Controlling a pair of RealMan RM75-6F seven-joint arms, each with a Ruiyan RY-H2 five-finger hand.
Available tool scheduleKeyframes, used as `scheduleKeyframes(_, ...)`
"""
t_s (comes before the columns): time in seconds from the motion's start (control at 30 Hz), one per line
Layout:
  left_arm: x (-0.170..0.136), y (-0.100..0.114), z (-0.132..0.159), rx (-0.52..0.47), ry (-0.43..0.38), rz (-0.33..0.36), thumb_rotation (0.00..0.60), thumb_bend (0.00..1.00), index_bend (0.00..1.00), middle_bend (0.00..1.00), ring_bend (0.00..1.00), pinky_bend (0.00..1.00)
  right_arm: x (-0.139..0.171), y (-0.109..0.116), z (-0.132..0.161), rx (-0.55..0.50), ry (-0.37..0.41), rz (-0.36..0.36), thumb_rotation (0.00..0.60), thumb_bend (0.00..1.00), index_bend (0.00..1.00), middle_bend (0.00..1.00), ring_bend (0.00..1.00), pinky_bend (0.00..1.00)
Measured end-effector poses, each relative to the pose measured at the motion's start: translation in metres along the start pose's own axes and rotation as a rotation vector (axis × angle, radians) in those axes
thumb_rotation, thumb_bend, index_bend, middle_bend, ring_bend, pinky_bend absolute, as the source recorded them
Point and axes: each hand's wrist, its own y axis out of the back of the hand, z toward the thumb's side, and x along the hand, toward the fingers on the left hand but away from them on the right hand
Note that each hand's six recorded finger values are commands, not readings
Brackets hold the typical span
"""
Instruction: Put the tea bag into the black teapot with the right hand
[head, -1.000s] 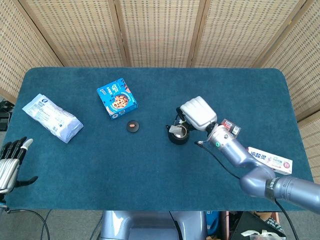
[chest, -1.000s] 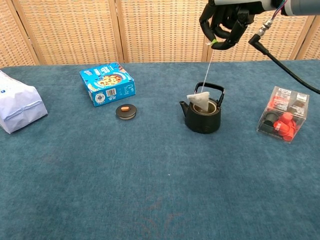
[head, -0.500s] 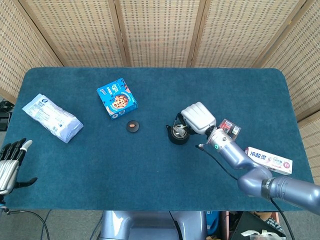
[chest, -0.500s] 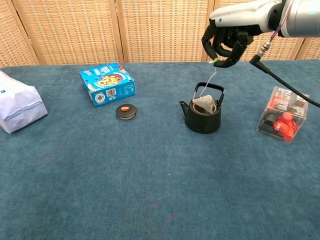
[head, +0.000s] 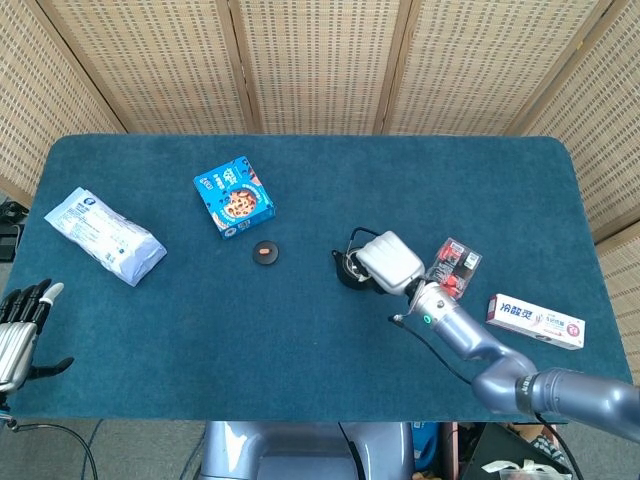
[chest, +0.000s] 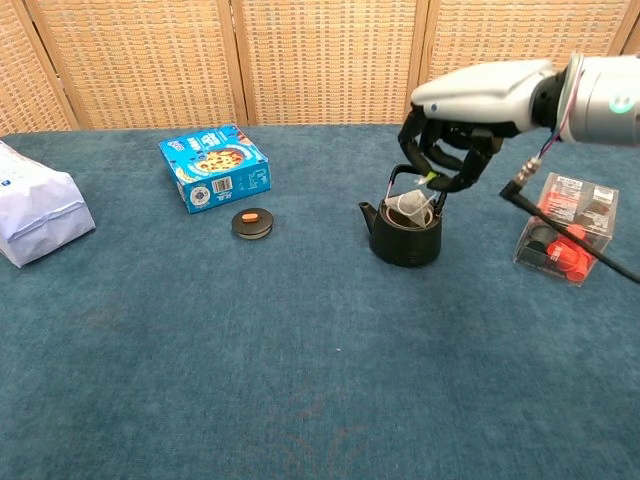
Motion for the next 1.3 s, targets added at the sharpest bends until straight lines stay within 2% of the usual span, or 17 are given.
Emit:
scheduleKeyframes(0.27,0.0,0.001,-0.001,0.002,0.001,0.004,0.6,0.07,0.0,0.0,0.0,0.0,0.001,-0.015,0.01,0.036,0.021,0.025,0.6,0.57,0.34,0.78,0.84,0.88)
scheduleKeyframes(0.37,-0.001,0.002,-0.002,0.002,0.005,0.006,0.6,0.07,0.0,0.0,0.0,0.0,0.001,-0.017,0.01,0.046,0.024,0.035,0.6,0.57,0.23,0.77,0.84,0.88)
scheduleKeyframes(0.63,0.0,0.001,-0.001,0.003,0.002,0.002,0.6,0.07,0.0,0.0,0.0,0.0,0.004,-0.017,0.014,0.079,0.049,0.065,0.516,0.57,0.19,0.78,0.84,0.88)
scheduleKeyframes(0.7,0.0,0.002,-0.001,0.004,0.002,0.004,0.6,0.07,0.0,0.0,0.0,0.0,0.006,-0.018,0.016,0.084,0.062,0.089,0.511,0.6,0.17,0.8,0.84,0.88)
scheduleKeyframes(0.77,0.0,0.003,-0.001,0.004,0.002,0.006,0.6,0.07,0.0,0.0,0.0,0.0,0.007,-0.02,0.018,0.091,0.076,0.121,0.508,0.67,0.14,0.82,0.84,0.88)
scheduleKeyframes(0.93,0.0,0.005,-0.001,0.006,0.001,0.011,0.6,0.07,0.0,0.0,0.0,0.0,0.008,-0.022,0.02,0.091,0.094,0.198,0.507,0.79,0.13,0.84,0.84,0.88)
scheduleKeyframes(1.07,0.001,0.008,-0.003,0.012,0.003,0.021,0.6,0.07,0.0,0.0,0.0,0.0,0.008,-0.022,0.016,0.091,0.088,0.24,0.504,0.79,0.13,0.85,0.85,0.88)
scheduleKeyframes(1.3,0.004,0.018,0.0,0.022,-0.006,0.047,0.6,0.07,0.0,0.0,0.0,0.0,0.008,-0.022,0.006,0.084,0.054,0.264,0.498,0.79,0.13,0.85,0.85,0.88)
